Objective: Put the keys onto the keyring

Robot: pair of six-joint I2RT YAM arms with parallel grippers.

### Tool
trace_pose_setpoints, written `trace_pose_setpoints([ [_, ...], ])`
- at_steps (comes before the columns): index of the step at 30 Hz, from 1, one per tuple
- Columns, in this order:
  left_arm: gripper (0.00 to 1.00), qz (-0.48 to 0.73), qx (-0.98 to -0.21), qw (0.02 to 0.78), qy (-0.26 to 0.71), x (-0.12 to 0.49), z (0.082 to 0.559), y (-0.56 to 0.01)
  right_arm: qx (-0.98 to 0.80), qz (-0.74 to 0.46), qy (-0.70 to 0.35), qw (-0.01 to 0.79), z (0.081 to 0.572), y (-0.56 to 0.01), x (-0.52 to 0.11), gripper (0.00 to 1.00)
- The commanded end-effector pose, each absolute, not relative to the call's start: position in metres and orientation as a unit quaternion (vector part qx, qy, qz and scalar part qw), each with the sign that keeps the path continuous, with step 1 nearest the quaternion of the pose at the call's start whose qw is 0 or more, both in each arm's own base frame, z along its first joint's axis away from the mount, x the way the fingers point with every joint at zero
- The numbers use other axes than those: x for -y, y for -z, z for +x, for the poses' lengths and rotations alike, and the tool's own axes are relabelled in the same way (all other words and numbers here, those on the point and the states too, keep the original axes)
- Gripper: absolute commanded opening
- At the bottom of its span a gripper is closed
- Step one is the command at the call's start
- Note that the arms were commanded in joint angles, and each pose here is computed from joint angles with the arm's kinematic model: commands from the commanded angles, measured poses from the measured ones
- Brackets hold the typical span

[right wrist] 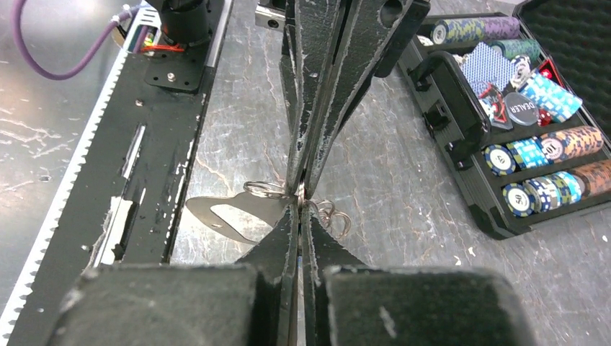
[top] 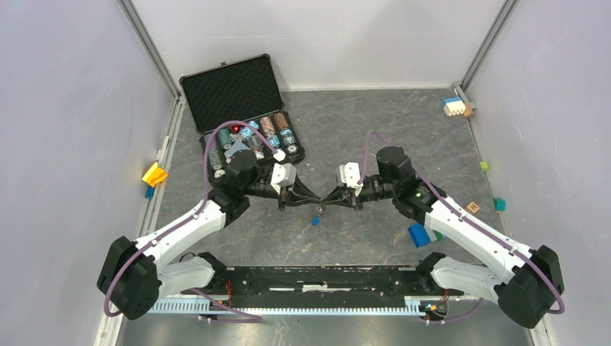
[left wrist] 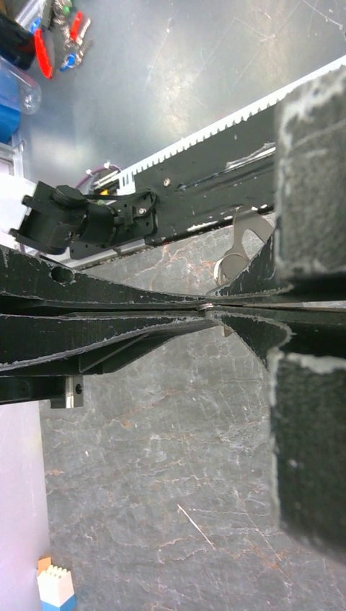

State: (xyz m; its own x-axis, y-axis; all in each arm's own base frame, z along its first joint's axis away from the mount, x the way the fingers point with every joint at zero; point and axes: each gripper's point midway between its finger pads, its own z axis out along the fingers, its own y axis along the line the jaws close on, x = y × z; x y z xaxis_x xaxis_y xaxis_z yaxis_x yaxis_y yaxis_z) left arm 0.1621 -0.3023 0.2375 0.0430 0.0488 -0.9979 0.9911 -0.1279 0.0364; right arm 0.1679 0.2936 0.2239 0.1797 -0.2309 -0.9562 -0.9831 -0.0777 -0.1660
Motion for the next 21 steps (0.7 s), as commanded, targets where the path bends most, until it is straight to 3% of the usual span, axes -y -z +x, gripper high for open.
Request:
trace_pose_setpoints([
  [1, 0.08, 0.572, -0.466, 0.472, 0.483, 0.299, 0.167, -0.232, -0.505, -0.617, -0.354, 0.489, 0.183, -0.239, -0.289, 0.0],
  [5, 0.34, 0.604, -0.473, 0.469, 0.438, 0.295, 0.177, -0.224, -0.523, -0.635, -0.301, 0.482, 0.191, -0.239, -0.286, 0.0],
  [12, 0.57, 0.631, -0.494, 0.461, 0.382, 0.289, 0.191, -0.219, -0.551, -0.662, -0.242, 0.446, 0.199, -0.234, -0.286, 0.0],
  [17, 0.61, 0.618, -0.498, 0.465, 0.392, 0.294, 0.194, -0.226, -0.561, -0.67, -0.217, 0.434, 0.201, -0.23, -0.288, 0.0],
  [21, 0.55, 0.603, -0.501, 0.469, 0.406, 0.298, 0.195, -0.234, -0.563, -0.674, -0.208, 0.43, 0.2, -0.23, -0.291, 0.0],
])
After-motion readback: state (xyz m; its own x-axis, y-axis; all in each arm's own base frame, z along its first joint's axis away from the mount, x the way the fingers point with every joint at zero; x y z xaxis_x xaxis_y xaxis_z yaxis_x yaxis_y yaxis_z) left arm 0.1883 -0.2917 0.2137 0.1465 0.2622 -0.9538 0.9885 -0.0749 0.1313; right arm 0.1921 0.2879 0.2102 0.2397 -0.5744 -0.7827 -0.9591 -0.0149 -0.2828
